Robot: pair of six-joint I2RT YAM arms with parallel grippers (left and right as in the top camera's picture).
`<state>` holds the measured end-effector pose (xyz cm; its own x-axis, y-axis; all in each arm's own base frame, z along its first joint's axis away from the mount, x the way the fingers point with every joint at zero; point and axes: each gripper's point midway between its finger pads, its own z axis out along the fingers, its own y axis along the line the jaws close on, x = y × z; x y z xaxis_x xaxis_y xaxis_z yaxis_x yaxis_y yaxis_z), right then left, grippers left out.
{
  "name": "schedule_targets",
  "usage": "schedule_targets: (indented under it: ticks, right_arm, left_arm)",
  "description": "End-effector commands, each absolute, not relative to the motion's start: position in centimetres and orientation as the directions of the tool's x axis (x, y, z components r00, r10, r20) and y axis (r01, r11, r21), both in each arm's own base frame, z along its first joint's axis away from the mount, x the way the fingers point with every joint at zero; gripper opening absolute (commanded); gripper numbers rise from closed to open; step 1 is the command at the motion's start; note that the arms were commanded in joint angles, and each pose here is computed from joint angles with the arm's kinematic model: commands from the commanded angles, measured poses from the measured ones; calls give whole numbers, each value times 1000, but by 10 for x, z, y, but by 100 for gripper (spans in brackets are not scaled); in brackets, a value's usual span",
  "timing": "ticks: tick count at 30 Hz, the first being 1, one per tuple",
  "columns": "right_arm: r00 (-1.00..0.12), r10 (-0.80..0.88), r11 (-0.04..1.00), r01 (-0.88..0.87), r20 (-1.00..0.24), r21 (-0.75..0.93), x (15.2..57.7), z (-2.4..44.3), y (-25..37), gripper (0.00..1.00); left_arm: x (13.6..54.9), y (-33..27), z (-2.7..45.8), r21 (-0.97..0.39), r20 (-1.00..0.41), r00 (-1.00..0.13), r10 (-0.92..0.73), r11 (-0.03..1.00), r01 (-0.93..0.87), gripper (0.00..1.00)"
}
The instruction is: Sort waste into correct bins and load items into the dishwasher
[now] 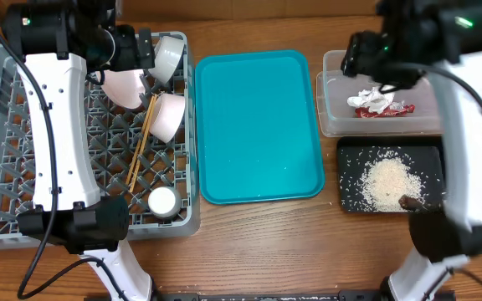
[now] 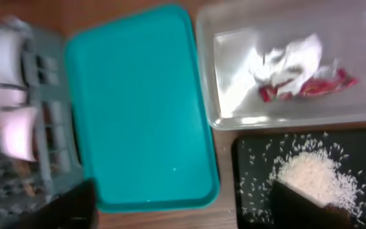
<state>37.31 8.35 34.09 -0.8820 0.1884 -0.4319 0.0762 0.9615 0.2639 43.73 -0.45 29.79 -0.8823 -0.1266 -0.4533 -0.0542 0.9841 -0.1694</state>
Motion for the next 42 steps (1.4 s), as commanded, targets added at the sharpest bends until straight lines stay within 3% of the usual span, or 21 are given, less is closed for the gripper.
schedule_targets:
  ticks: [1, 8, 20, 31, 37, 42]
  right_arm:
    - [-753, 200, 950, -9, -626, 313, 320, 423, 77, 100]
    - [-584, 230, 936, -87, -779, 342, 237, 488, 63, 100]
    - [-433, 245, 928, -153, -867, 339, 166, 523, 50, 100]
    - [-280, 309, 949, 158, -909, 274, 212, 525, -11, 99]
    - [-231, 175, 984, 45, -957, 170, 238, 510, -5, 100]
    - [-179, 166, 984, -35, -970, 175, 250, 472, 4, 100]
  left_arm:
    - [436, -15, 304, -234, -451, -877, -165, 970, -62, 100]
    - [436, -15, 304, -234, -450, -878, -164, 970, -61, 100]
    - [436, -15, 304, -234, -450, -878, -164, 970, -61, 100]
    - [436, -15, 304, -234, -450, -878, -164, 970, -61, 100]
    - [436, -15, 304, -234, -450, -878, -164, 970, -61, 100]
    - [436, -15, 304, -234, -450, -878, -164, 970, -61, 100]
